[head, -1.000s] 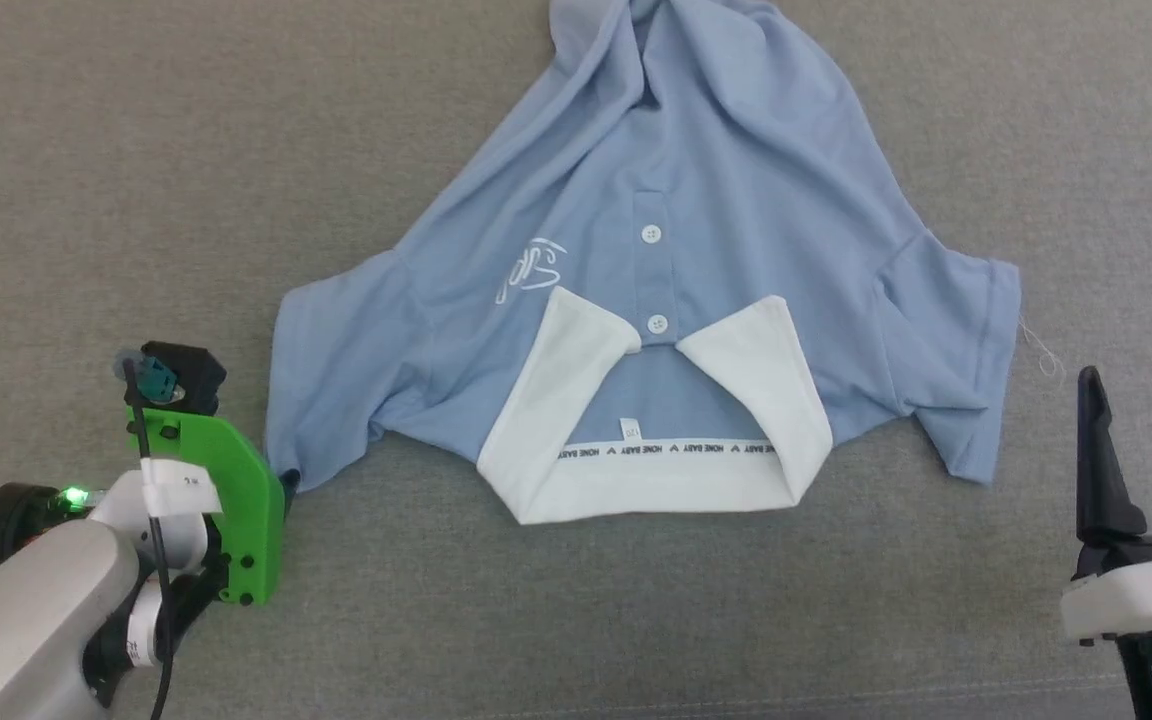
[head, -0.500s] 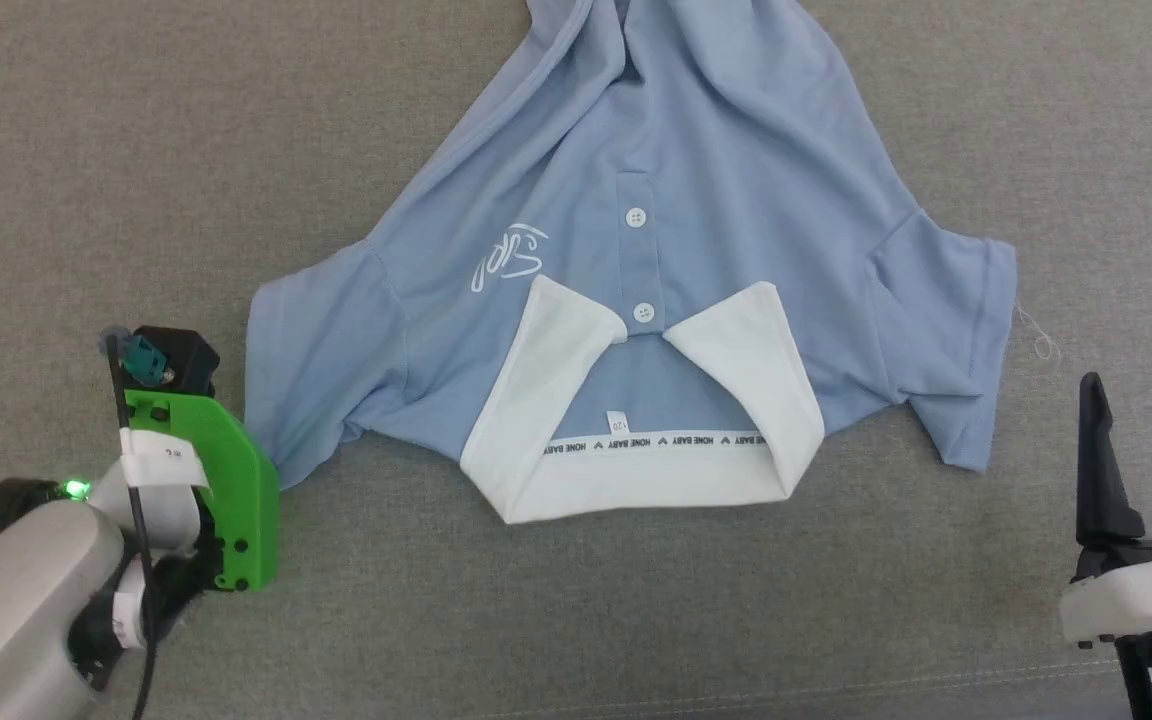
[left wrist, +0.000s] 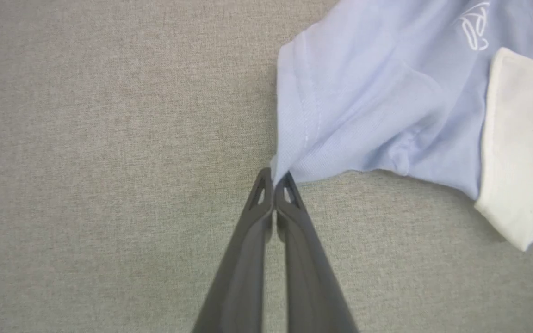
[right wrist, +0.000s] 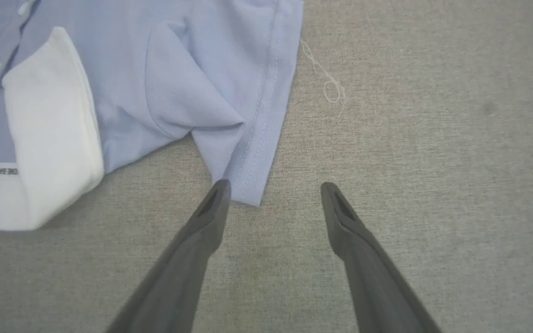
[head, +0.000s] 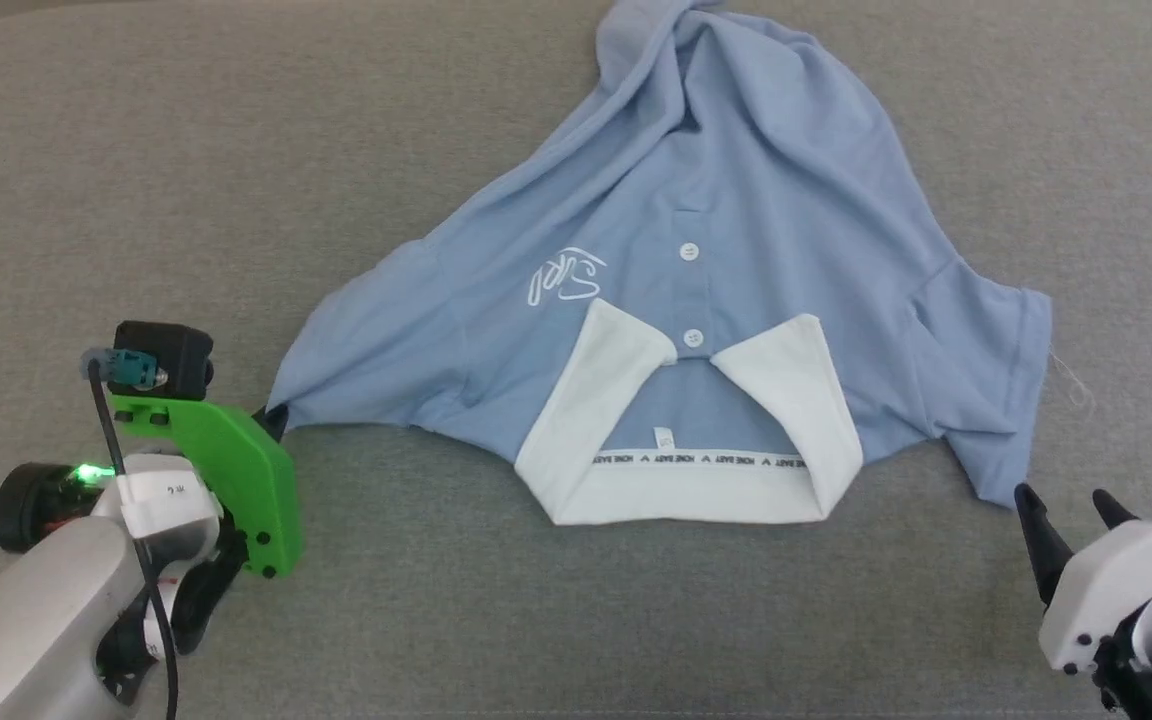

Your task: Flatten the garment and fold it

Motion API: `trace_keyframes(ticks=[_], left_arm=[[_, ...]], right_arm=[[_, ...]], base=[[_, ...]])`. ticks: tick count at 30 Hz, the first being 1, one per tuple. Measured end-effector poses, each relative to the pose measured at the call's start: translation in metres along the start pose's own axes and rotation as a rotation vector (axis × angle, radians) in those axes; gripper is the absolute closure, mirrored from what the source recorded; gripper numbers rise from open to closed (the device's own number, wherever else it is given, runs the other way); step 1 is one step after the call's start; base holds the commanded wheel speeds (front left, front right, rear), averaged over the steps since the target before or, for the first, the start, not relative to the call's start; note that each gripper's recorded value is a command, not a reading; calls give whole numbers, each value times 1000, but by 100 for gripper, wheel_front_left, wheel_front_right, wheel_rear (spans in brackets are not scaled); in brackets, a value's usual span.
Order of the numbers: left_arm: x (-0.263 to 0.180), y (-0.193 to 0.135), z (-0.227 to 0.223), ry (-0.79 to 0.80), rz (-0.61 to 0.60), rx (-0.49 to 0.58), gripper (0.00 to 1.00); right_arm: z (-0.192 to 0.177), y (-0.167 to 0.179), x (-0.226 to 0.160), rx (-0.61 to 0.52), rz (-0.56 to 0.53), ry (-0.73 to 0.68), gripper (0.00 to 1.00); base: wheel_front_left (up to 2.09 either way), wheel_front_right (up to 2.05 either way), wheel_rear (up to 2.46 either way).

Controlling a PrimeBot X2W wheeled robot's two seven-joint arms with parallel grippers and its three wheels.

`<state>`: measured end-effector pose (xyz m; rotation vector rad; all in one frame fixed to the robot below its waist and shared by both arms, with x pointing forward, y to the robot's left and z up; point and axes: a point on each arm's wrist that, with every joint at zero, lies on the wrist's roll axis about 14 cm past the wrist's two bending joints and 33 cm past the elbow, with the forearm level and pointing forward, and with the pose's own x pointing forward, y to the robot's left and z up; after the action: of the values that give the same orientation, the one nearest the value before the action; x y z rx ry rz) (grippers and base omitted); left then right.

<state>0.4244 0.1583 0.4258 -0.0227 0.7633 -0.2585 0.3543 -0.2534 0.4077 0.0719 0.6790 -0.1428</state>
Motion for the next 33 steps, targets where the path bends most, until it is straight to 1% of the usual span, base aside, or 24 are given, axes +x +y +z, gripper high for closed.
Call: trace_keyframes(ticks=[2, 6, 13, 20, 21, 22, 23, 29, 33], left_arm=[[-7, -1, 5, -25, 1, -4, 100], [-17, -1, 8, -50, 3, -7, 100], [-17, 2, 3, -37, 7, -9, 100], [-11, 6, -4, -8, 15, -18, 100], [-10, 6, -5, -1, 15, -19, 100], [-10, 7, -7, 5, 16, -19, 100], [-9, 7, -8, 11, 17, -19, 100], [-11, 8, -7, 7, 23, -13, 100], [-21, 4, 6, -45, 22, -6, 100]], right_arm=[[-4, 3, 5, 12, 9, 72, 0], [-8, 5, 14, 24, 11, 158, 0], [-29, 17, 27, -19, 27, 283, 0], [-32, 22, 39, -39, 36, 299, 0], [-32, 23, 40, -42, 36, 297, 52], [-32, 23, 41, -45, 36, 292, 81], [-31, 24, 42, -46, 38, 284, 100], [-21, 24, 41, -95, 29, 231, 100], [7, 5, 23, -124, -1, 125, 100]], base=[[0, 0, 0], [0, 0, 0], [0, 0, 0], [0, 0, 0], [0, 0, 0], [0, 0, 0], [0, 0, 0], [0, 0, 0], [0, 0, 0]])
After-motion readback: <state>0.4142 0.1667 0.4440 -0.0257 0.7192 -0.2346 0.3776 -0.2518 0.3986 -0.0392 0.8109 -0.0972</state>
